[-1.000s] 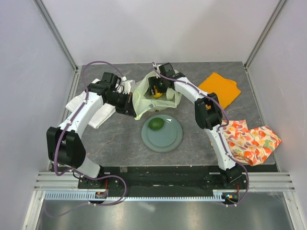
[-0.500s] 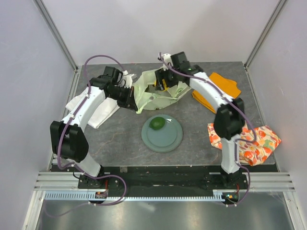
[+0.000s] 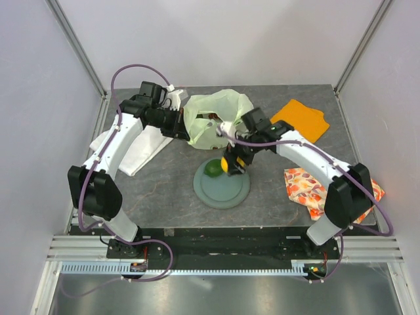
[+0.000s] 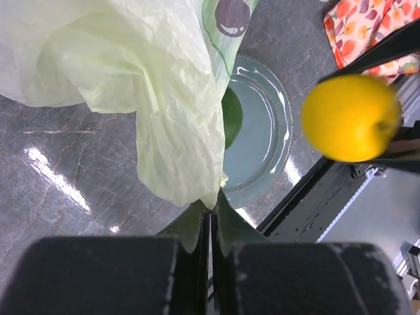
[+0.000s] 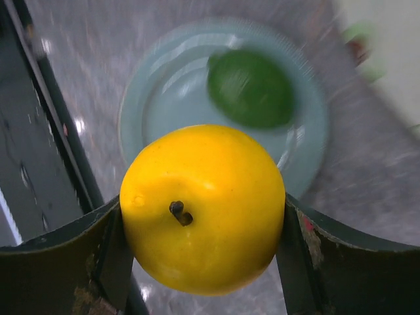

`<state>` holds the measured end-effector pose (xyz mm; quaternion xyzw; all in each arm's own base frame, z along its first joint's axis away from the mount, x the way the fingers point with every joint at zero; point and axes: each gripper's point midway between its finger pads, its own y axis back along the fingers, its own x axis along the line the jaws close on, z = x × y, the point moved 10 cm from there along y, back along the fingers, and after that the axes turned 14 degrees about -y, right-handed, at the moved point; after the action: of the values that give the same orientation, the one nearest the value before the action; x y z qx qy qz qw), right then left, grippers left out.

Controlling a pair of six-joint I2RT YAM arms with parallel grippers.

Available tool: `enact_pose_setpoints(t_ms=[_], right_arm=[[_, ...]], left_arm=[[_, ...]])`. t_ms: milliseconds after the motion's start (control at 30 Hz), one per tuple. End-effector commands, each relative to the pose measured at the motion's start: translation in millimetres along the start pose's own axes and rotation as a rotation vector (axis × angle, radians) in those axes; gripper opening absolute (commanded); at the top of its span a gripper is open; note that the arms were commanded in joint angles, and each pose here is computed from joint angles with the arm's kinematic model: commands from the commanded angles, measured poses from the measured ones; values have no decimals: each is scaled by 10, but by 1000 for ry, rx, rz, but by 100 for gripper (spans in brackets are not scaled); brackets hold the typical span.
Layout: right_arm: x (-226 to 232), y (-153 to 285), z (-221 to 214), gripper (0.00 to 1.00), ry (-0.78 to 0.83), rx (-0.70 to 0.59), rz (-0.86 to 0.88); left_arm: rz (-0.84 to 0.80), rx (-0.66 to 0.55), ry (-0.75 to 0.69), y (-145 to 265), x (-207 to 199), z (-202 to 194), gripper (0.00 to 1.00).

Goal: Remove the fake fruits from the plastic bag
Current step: Place the fake fruit on the plate.

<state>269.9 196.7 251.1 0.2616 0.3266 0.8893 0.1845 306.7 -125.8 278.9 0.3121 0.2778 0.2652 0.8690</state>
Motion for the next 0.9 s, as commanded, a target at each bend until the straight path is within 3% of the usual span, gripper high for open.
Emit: enact_pose_setpoints(t_ms=[0,400,500,567,600,633,867], right_arm=[[-15,-225,-404,43,146,188,25],[-465,-807,-529,47,141,351,-68],[-517,-889,-519,54,141,351,-54],[-528,-924,-476,65,134,339,-49],[-531,-925,-458,78,133,334,-45],[-521,-907,-432,98,140,325,-44],[-400,-493,-265,98,135,297,-61]], left_arm=[[6,-73,-51,151,-91,134,2],[13,-73,-54,207,-137,45,1],[3,-72,-60,211,-142,32,2],[-8,-74,-61,218,-156,27,2],[-10,-72,-60,216,-156,22,2],[-16,-71,-60,212,-160,12,2],[-45,-55,-41,176,-165,-52,1]])
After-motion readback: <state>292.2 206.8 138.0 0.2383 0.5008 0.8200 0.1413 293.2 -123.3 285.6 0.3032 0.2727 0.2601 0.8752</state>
